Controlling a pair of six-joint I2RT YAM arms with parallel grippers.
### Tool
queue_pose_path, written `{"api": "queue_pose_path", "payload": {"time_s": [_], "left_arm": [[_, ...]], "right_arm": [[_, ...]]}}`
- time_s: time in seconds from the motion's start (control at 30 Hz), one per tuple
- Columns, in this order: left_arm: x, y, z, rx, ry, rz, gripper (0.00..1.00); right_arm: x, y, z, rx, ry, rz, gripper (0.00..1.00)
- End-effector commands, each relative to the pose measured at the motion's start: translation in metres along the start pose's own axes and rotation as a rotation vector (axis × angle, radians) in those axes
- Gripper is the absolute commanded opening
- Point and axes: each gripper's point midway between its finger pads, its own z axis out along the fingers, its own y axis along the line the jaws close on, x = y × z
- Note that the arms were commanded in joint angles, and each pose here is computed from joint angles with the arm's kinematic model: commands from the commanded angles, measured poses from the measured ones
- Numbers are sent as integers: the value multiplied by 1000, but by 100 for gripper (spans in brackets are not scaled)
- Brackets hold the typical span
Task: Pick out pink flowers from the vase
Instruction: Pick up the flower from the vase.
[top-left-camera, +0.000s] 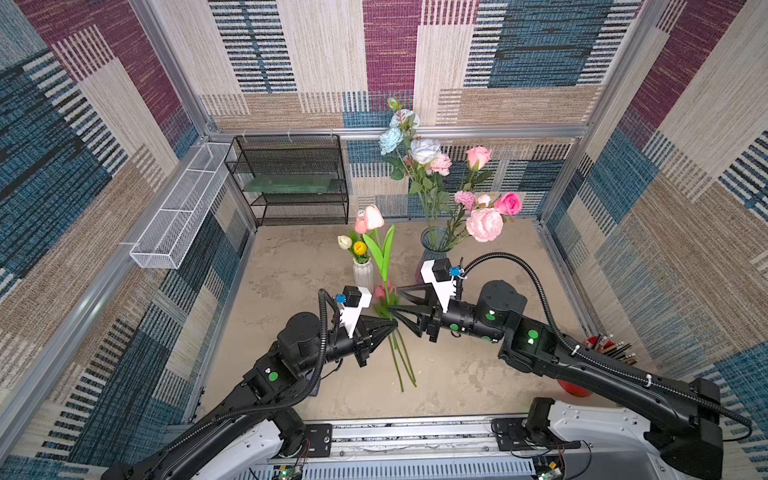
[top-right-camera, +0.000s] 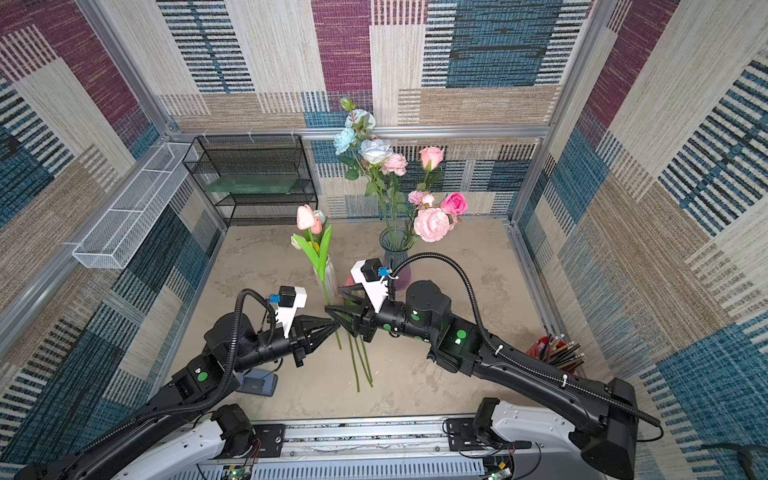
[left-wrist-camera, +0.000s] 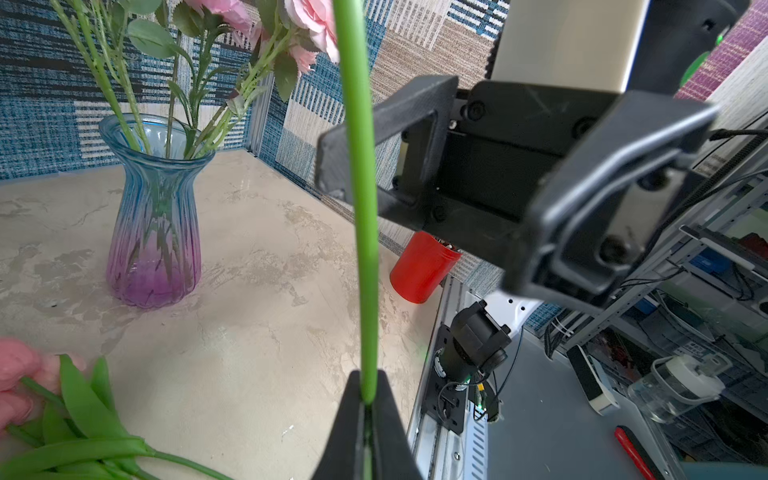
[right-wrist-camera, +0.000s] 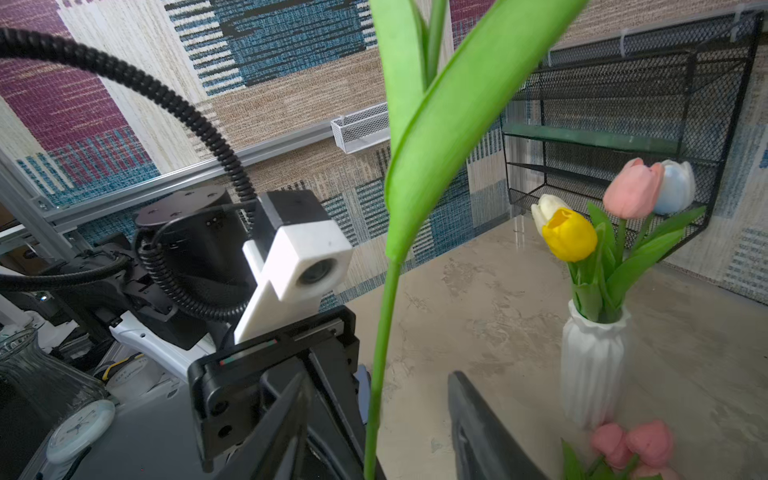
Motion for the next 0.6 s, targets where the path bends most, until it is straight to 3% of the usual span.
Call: {"api": "queue_pose_path", "payload": {"time_s": [0.0, 0.13, 0.3, 0.47, 0.57], "left_arm": [[-5, -5, 0, 25, -16, -10, 0], [-6, -6, 0, 27, -17, -10, 0], [-4, -5, 1, 29, -10, -16, 0], [-1, -4, 2, 25, 6, -24, 0], [1, -3, 0, 12, 15, -22, 22]], "right_arm": [[-5, 4, 6, -27, -14, 12, 54], [-1, 5, 11, -41, 1, 14, 46], [-2, 3, 13, -38, 4, 12, 19], [-7, 0, 11, -20, -9, 9, 5], [-10, -3, 9, -3, -13, 9, 4]]}}
